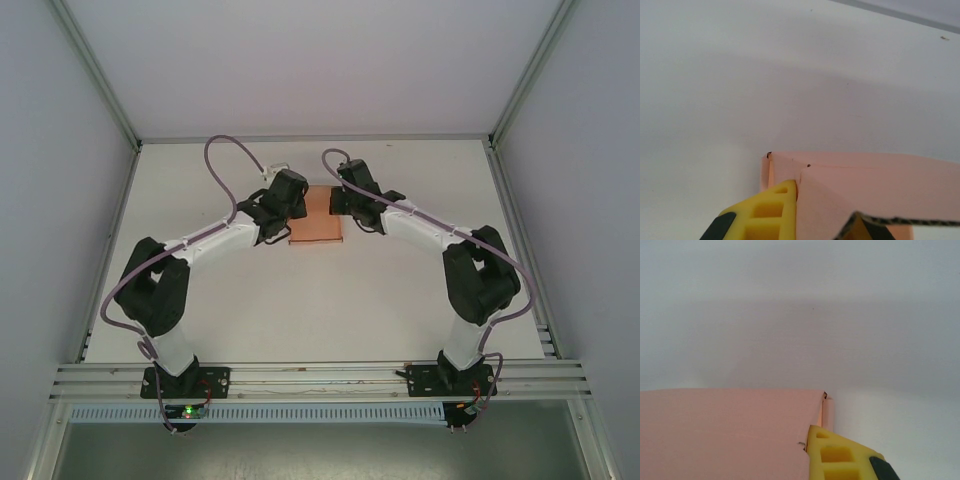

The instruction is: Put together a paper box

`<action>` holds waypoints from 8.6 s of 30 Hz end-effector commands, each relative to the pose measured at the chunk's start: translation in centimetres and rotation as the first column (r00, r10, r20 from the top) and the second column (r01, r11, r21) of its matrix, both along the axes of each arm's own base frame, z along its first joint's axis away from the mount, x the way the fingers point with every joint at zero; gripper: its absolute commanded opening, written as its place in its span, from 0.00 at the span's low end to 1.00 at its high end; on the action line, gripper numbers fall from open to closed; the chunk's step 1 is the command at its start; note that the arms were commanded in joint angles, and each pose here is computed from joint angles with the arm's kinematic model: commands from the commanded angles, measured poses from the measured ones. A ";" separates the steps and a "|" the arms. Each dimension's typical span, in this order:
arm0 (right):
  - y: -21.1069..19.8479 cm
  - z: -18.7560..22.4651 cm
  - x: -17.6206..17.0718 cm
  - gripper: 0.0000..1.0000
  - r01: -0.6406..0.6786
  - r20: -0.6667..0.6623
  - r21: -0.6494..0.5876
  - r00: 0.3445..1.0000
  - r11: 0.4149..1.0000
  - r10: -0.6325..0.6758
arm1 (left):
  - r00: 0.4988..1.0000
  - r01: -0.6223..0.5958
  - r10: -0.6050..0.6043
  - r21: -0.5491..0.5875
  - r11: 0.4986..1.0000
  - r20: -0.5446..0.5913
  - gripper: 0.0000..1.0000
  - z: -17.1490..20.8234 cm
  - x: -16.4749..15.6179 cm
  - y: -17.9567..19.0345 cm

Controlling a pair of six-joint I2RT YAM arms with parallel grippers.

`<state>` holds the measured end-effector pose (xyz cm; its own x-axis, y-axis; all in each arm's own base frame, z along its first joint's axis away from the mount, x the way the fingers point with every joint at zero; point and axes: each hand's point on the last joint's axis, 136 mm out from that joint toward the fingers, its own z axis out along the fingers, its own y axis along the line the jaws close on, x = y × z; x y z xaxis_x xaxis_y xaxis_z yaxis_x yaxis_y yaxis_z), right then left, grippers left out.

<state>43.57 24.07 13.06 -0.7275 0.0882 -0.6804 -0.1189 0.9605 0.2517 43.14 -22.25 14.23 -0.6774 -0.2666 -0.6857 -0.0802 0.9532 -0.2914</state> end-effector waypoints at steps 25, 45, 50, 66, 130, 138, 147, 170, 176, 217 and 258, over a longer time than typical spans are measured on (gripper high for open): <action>-1.2 -4.8 -5.6 0.00 -0.020 0.193 -0.178 0.980 0.984 0.055 | 0.990 0.104 -0.110 -0.064 0.993 -0.088 0.59 -2.4 -7.8 1.0; 0.4 -6.5 -8.0 0.02 -0.090 0.320 -0.259 0.931 0.962 0.173 | 0.963 -0.004 -0.073 -0.285 0.959 -0.260 0.93 -2.8 -3.9 2.1; 0.8 -6.7 -8.9 0.06 -0.115 0.318 -0.269 0.926 0.956 0.201 | 0.944 -0.015 -0.100 -0.342 0.940 -0.316 0.74 -6.2 -4.6 1.3; 1.2 -5.4 -13.9 0.51 -0.326 0.190 -0.234 0.909 0.916 0.372 | 0.930 -0.037 -0.085 -0.321 0.946 -0.358 0.38 -11.6 -6.8 2.8; 1.4 0.6 -5.4 0.40 0.008 -0.223 0.858 0.906 0.513 0.359 | 0.725 0.611 -0.671 0.303 0.731 0.158 1.00 3.8 -10.7 0.5; 1.3 -0.6 -6.3 0.35 0.261 -0.471 0.848 0.770 0.461 0.431 | 0.498 0.681 -0.867 0.613 0.401 0.013 1.00 2.4 -13.8 -3.1; 1.2 0.6 -7.7 0.34 0.309 -0.510 0.841 0.726 0.443 0.461 | 0.465 0.658 -0.869 0.722 0.214 -0.167 1.00 0.6 -13.1 -3.7; 3.8 2.9 -11.1 0.42 0.313 -0.509 0.856 0.651 0.411 0.563 | 0.500 0.493 -0.855 0.856 0.154 -0.134 0.50 2.1 -10.0 -4.6; 3.4 3.7 -10.6 0.59 0.302 -0.489 0.864 0.696 0.403 0.525 | 0.471 0.531 -0.870 0.834 0.150 -0.143 0.39 2.1 -10.7 -4.7; -1.0 1.6 -14.5 0.48 -0.693 -0.124 -0.089 0.721 0.716 0.682 | 0.055 0.996 -0.921 0.086 0.024 -0.385 0.40 -5.1 -16.1 -2.7; -0.3 -2.7 -16.6 0.00 -0.425 -0.203 0.005 0.886 0.905 0.418 | 0.106 0.992 -0.913 0.099 0.073 -0.394 0.45 -4.5 -14.5 -3.3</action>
